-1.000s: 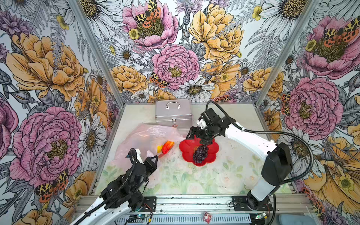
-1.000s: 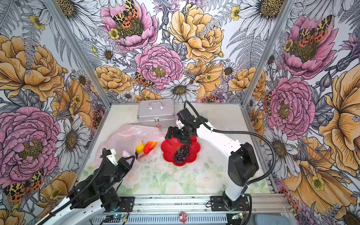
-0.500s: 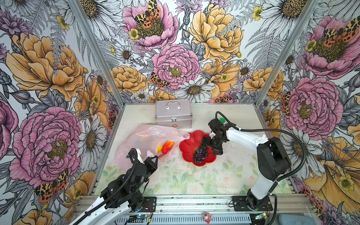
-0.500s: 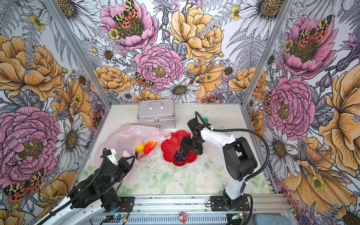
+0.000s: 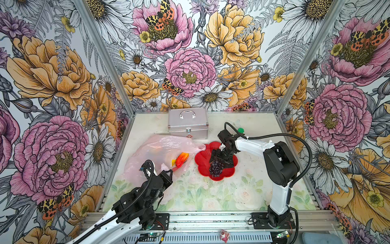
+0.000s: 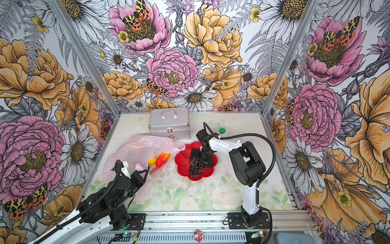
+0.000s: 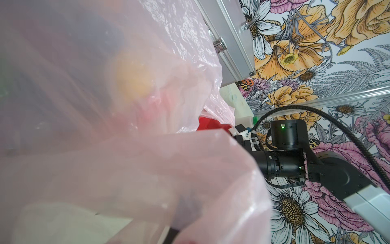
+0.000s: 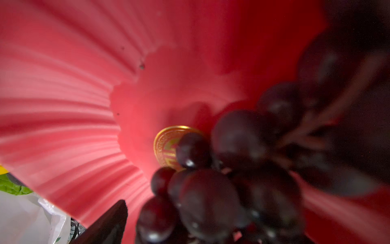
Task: Place the fruits into the plastic bag
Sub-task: Pick up the fruit from the plate, then place the fruit in the plastic bag.
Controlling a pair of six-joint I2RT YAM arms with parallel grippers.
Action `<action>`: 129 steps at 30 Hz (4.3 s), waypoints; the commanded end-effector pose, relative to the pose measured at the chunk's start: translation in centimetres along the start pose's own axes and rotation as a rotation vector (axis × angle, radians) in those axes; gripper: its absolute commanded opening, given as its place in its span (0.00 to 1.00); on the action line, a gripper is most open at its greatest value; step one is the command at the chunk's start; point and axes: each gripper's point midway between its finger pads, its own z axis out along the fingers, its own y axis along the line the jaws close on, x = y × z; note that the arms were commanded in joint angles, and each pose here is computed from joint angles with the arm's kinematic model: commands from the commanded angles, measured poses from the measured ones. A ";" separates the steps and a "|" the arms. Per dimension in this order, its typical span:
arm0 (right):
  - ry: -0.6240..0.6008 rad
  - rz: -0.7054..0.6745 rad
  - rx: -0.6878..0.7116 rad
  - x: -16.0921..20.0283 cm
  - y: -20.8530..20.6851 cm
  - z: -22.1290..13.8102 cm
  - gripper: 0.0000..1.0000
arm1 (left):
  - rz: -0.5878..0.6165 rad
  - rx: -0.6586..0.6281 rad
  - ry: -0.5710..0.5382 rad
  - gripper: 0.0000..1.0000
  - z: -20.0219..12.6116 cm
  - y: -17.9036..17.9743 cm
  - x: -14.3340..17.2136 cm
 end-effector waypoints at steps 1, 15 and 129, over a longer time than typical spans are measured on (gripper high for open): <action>0.016 -0.016 0.005 -0.3 0.3 1.6 0.90 | -0.021 0.027 -0.030 0.00 -0.4 -1.0 -0.8; -0.007 -0.066 -0.103 -0.9 2.2 1.1 0.45 | -0.018 0.020 -0.036 0.00 -0.3 -0.8 -1.0; 0.272 -0.528 -0.761 5.3 29.0 -4.0 0.25 | 0.387 0.133 0.345 0.00 -1.7 -6.0 6.3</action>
